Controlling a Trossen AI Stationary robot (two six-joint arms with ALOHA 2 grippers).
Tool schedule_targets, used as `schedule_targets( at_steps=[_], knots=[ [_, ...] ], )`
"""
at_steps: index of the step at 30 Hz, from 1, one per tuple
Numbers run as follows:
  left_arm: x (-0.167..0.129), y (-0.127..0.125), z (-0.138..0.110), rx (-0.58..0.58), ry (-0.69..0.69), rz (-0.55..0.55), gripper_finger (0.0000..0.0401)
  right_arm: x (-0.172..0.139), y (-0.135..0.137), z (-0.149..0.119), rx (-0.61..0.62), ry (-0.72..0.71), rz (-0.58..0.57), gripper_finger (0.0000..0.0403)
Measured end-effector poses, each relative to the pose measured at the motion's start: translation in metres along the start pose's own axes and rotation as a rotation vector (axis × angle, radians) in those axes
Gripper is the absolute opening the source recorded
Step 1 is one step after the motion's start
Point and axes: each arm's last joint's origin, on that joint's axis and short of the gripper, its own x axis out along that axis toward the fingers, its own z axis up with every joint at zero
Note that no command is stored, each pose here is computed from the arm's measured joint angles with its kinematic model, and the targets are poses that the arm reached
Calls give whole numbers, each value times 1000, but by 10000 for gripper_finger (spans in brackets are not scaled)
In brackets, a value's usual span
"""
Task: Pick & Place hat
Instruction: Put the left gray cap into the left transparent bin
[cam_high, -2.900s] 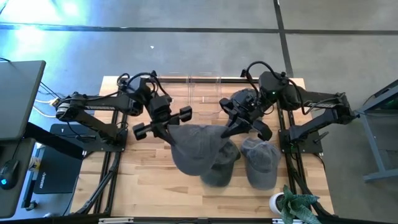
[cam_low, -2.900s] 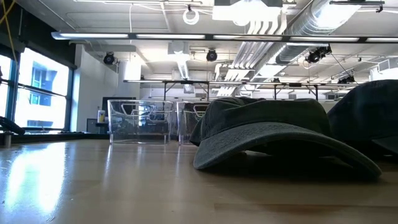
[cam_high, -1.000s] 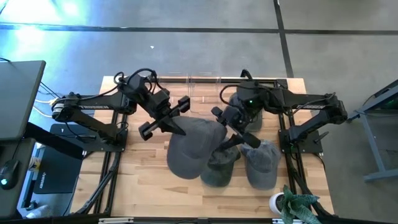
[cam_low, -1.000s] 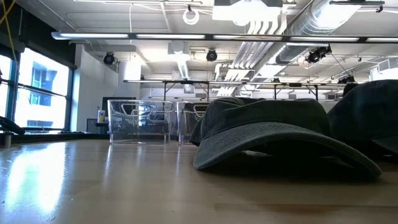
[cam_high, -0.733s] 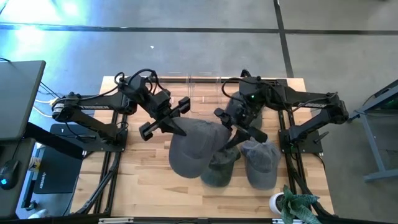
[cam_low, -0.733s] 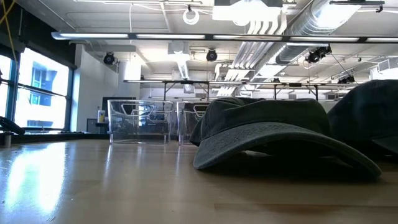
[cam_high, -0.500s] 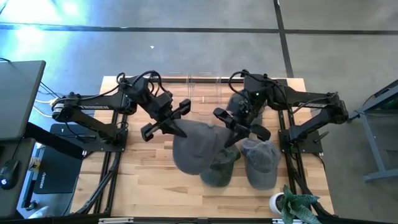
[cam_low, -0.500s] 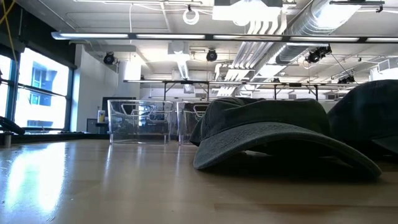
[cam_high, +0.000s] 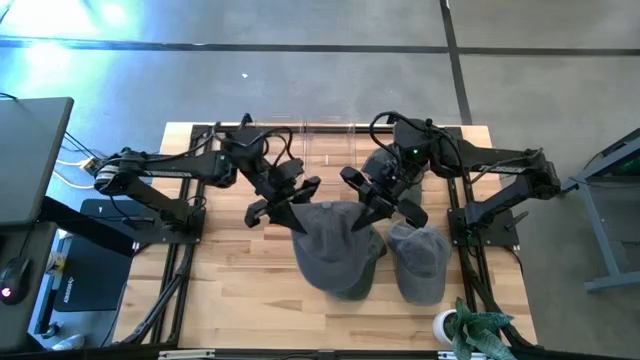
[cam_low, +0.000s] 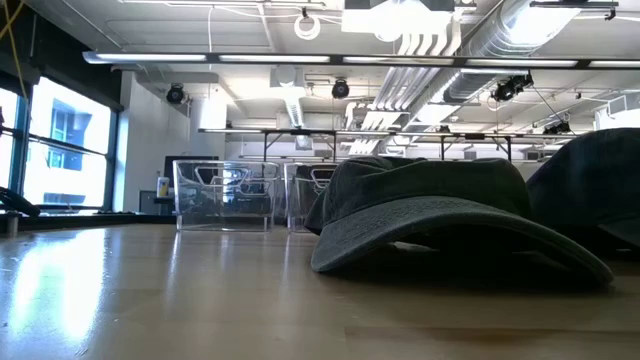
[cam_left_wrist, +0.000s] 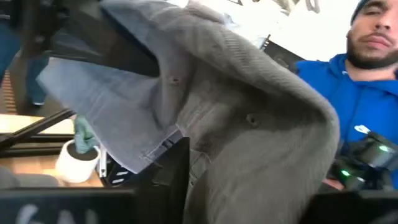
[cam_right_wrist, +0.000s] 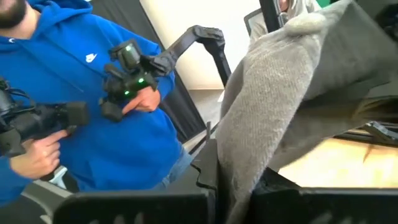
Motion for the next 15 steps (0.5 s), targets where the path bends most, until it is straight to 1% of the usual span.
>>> schedule_targets(
  at_steps=[3,9,15],
  knots=[
    [2,1,-1,8,31,-78,159,0,-1,-2,30,12,-19,6],
    [1,-8,4,-10,59,-196,162,-4,4,-7,94,51,-36,5],
    [-3,-15,7,-35,75,-235,162,-7,8,-6,102,54,-34,4]
  ],
)
